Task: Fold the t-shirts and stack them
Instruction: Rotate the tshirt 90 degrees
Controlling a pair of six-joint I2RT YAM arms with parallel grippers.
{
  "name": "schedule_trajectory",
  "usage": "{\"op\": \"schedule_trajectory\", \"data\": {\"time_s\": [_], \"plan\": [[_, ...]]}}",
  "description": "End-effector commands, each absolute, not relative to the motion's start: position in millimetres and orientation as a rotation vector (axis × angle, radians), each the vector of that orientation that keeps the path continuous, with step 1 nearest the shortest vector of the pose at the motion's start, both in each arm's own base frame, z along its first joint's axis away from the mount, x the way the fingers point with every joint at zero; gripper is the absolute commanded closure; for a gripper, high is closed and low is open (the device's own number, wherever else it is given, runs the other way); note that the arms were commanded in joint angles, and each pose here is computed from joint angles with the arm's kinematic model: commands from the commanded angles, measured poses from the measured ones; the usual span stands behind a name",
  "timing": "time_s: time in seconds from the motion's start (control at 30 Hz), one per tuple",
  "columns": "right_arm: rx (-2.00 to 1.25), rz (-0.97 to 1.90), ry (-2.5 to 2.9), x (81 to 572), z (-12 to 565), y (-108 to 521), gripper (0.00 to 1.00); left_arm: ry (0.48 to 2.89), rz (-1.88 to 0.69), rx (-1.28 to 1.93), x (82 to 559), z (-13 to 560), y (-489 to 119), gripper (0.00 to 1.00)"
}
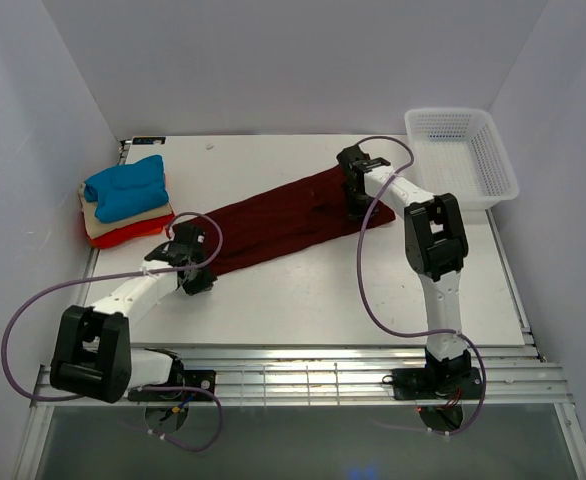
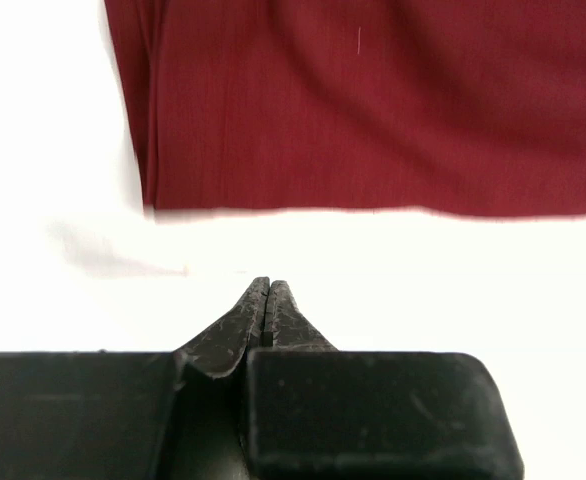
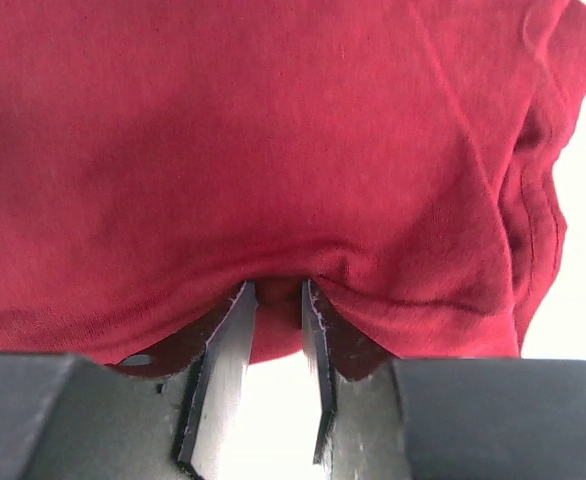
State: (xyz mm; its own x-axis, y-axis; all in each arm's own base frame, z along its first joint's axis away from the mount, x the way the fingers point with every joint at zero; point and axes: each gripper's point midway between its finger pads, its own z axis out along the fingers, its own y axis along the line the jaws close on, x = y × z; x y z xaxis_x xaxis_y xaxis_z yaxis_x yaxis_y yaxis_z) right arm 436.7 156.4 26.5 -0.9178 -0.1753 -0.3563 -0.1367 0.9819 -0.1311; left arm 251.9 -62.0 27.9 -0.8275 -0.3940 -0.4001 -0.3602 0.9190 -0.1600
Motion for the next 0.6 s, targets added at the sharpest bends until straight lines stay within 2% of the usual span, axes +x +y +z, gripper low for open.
{"op": "schedule_trajectory", "data": {"time_s": [0.0, 0.2, 0.4, 0.57], "plan": [[-0.169, -0.118, 2.772, 455, 1, 165, 0.69, 2.648, -0.160, -0.577, 228, 40, -75, 0.95], [-0.151, -0.092, 2.765, 477, -4, 178, 0.69, 2.633, -0.197, -0.606, 217, 58, -91, 0.98], [-0.137, -0.156, 2.772, 472, -7, 167, 0.69, 2.419, -0.063, -0.561, 252, 109, -66, 1.00], [-0.132, -0.181, 2.735, 453, 10, 152, 0.70, 2.416, 0.058, -0.486, 285, 111, -63, 1.00]]}}
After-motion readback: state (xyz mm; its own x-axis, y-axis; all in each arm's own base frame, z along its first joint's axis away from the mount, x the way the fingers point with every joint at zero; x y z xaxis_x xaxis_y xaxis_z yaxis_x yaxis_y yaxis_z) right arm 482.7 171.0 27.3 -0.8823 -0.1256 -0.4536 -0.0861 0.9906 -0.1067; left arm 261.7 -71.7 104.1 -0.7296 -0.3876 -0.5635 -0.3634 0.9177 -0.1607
